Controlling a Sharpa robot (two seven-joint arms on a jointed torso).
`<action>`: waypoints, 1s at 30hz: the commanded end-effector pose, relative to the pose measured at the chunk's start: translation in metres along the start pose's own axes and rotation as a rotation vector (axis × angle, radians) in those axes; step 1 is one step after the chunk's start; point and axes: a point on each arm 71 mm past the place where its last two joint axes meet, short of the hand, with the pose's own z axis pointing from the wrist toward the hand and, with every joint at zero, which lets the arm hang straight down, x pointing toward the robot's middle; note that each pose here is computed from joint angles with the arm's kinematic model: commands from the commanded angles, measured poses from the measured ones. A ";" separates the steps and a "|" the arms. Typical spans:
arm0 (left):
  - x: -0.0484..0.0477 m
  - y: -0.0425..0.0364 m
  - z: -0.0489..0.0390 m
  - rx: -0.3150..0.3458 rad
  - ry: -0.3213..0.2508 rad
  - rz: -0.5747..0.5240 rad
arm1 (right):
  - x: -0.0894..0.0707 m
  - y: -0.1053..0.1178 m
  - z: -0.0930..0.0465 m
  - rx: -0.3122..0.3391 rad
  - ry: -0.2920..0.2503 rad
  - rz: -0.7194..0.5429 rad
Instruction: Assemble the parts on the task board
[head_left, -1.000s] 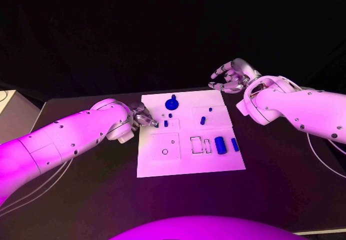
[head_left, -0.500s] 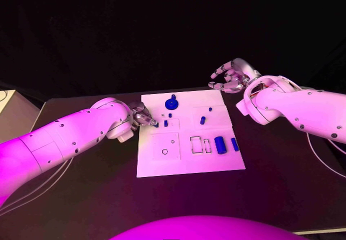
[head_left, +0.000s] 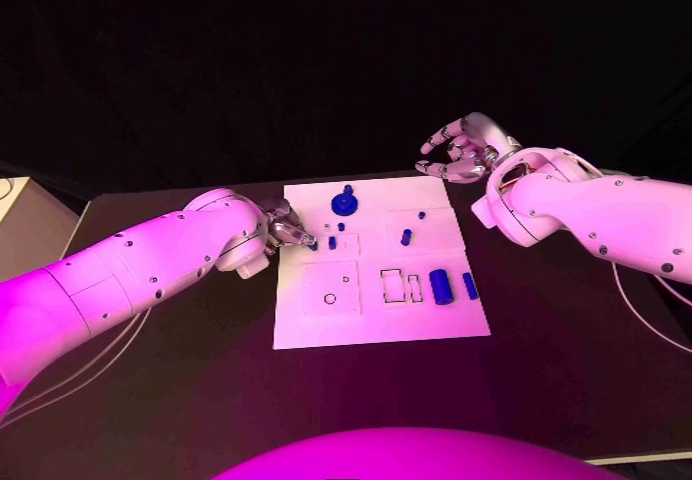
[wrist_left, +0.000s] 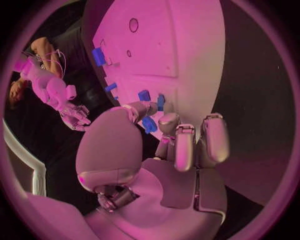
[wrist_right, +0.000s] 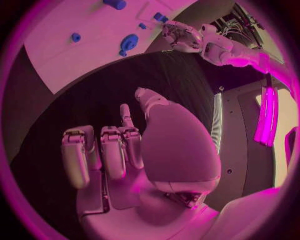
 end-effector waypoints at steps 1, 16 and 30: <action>0.0050 -0.0029 0.0013 0.000 0.034 0.027 | 0.000 0.001 0.000 -0.010 0.000 -0.007; 0.0057 -0.0064 0.0015 -0.003 0.073 0.055 | 0.001 0.001 0.000 -0.011 0.000 -0.007; 0.0023 -0.0083 0.0018 -0.003 0.041 0.045 | 0.000 0.001 0.000 -0.012 -0.001 -0.006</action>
